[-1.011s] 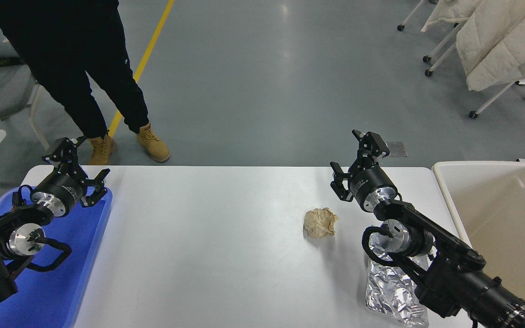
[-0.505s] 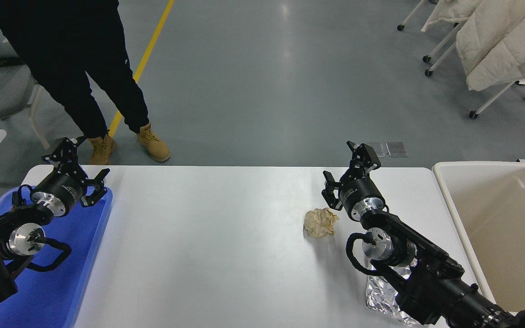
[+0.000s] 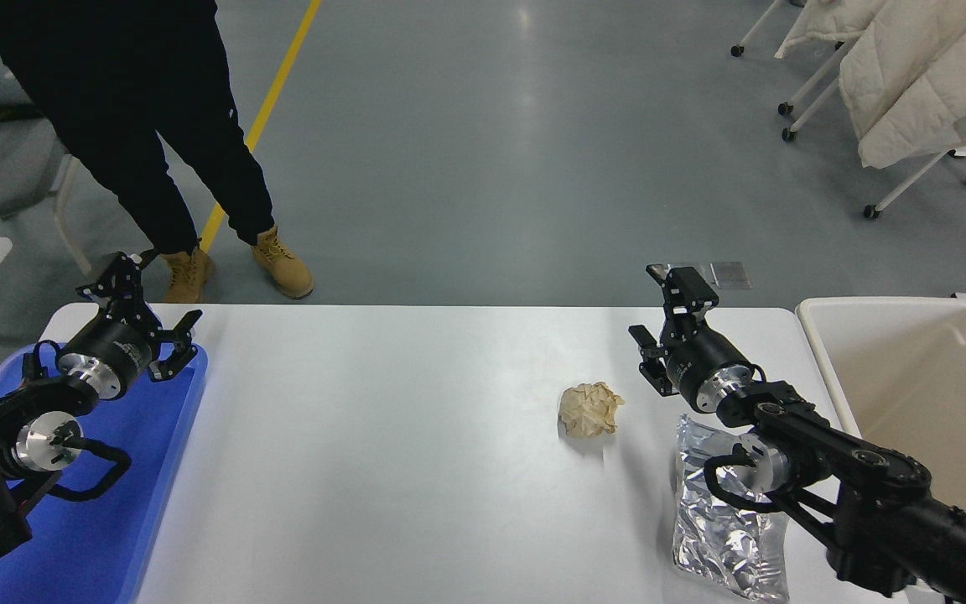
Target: Clean the table surface
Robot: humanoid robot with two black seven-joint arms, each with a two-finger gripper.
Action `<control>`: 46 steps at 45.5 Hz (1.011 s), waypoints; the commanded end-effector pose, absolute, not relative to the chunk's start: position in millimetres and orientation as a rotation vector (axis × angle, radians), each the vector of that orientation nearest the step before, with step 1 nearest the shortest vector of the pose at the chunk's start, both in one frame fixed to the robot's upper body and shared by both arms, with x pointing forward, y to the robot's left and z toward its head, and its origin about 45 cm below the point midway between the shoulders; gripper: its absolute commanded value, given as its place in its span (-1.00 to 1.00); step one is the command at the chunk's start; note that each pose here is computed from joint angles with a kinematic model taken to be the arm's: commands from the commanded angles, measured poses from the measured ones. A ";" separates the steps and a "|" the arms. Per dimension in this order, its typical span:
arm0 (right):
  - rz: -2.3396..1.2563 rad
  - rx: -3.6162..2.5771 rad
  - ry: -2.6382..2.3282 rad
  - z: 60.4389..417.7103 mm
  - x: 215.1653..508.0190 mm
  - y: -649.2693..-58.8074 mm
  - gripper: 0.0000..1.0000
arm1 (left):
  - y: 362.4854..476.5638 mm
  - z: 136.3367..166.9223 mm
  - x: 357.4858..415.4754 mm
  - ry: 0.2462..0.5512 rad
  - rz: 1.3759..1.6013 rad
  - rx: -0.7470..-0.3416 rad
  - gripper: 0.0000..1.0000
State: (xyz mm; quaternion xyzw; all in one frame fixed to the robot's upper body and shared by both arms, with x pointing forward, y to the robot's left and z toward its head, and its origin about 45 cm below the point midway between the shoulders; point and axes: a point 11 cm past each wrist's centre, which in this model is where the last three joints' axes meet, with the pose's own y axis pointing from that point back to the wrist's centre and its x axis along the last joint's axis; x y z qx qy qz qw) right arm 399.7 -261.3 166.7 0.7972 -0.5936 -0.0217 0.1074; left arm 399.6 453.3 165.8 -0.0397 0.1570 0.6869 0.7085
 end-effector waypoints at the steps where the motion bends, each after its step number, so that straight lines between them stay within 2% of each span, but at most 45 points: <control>1: 0.351 2.232 -1.377 182.3 371.7 -310.0 0.97 | 453.3 165.8 399.6 0.349 1.525 -0.088 1.00; 9: 0.590 2.044 -1.027 167.9 337.3 -362.4 0.97 | 453.3 165.8 399.6 0.349 1.525 -0.088 1.00; 18: 0.552 1.976 -0.831 174.4 308.7 -406.0 0.97 | 453.3 165.8 399.6 0.349 1.525 -0.088 1.00; 25: 0.620 1.928 -0.677 182.4 287.5 -416.8 0.97 | 453.3 165.8 399.6 0.349 1.525 -0.088 1.00; 36: 0.588 1.874 -0.512 168.9 253.4 -431.7 0.97 | 453.3 165.8 399.6 0.348 1.525 -0.087 1.00; 46: 0.485 1.803 -0.532 155.4 244.2 -431.4 0.96 | 453.3 165.8 399.6 0.349 1.525 -0.088 1.00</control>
